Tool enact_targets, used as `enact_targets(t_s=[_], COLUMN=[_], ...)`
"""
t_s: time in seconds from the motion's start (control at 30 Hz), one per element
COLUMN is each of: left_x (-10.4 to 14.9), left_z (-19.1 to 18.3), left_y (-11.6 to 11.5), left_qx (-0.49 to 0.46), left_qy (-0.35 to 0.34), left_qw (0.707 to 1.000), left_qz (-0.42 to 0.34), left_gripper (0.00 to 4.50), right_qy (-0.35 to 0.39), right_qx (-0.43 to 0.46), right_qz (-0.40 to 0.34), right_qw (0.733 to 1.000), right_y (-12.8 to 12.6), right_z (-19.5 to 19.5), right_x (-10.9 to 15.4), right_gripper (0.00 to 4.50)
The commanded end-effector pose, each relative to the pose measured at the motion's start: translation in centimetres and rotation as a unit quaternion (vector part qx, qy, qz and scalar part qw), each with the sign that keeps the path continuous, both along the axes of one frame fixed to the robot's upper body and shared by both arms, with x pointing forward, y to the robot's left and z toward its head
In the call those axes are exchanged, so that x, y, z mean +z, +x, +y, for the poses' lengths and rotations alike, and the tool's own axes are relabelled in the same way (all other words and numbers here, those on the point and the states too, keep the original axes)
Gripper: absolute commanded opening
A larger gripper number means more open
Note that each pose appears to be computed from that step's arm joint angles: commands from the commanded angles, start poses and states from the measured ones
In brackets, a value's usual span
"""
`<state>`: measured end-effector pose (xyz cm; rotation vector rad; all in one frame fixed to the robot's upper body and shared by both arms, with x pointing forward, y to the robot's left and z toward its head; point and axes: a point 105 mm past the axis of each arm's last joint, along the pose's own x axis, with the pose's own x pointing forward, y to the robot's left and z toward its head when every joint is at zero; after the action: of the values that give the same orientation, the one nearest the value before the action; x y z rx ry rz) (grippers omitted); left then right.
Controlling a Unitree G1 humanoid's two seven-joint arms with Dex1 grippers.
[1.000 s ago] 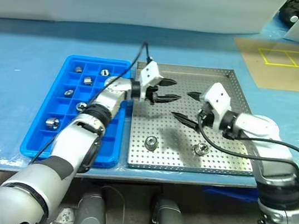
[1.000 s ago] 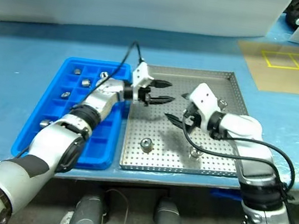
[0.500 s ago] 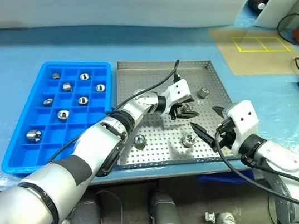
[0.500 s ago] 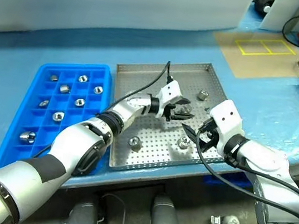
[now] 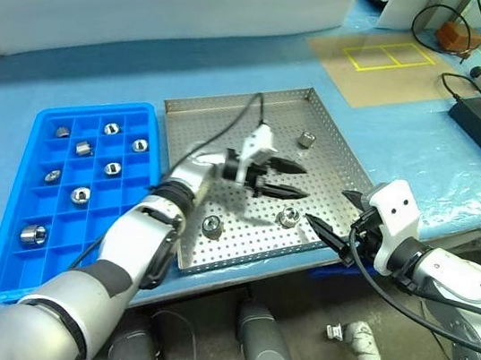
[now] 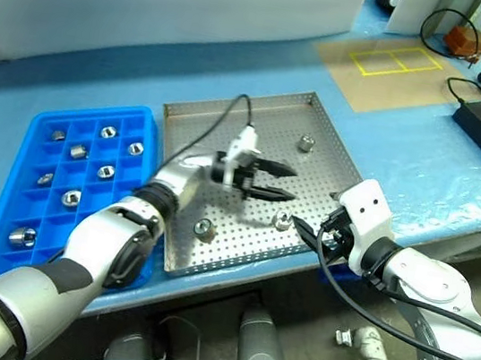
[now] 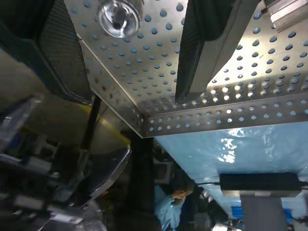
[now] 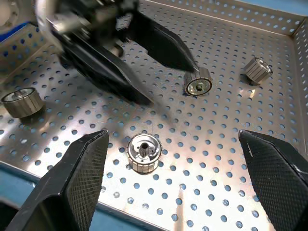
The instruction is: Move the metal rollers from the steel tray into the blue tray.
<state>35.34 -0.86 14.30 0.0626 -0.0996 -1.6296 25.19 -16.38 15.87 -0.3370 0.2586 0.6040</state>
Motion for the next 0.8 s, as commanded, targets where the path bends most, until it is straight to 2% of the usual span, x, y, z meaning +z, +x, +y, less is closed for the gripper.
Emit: enact_targets(t_s=[0.03,0.23,0.47,0.67,0.8], left_x=[1.8,-1.3,-4.3,-6.0,-4.9], left_z=[2.3,6.0,6.3,6.1,6.9], left_y=[-0.5,-2.9,-6.0,-5.8,-4.5], left_qx=[-0.012,-0.013,-0.059,-0.056,-0.034], left_qy=[-0.021,0.067,0.129,0.153,0.151], left_qw=[1.000,0.996,0.986,0.981,0.982], left_qz=[-0.018,-0.056,-0.083,-0.103,-0.110], left_gripper=[2.89,2.89,2.89,2.89,2.89], right_qy=[0.003,0.015,0.018,0.011,0.011], right_qx=[0.014,0.046,0.049,0.046,0.040], right_qz=[-0.009,0.029,0.041,0.049,0.050], right_qw=[1.000,0.998,0.998,0.998,0.998], right_y=[-0.2,-0.8,-0.6,-1.2,-1.4], right_z=[0.5,1.9,2.0,1.8,1.6], right_x=[0.6,-0.9,-1.2,-1.3,-1.2], right_gripper=[4.46,4.46,4.46,4.46,4.46])
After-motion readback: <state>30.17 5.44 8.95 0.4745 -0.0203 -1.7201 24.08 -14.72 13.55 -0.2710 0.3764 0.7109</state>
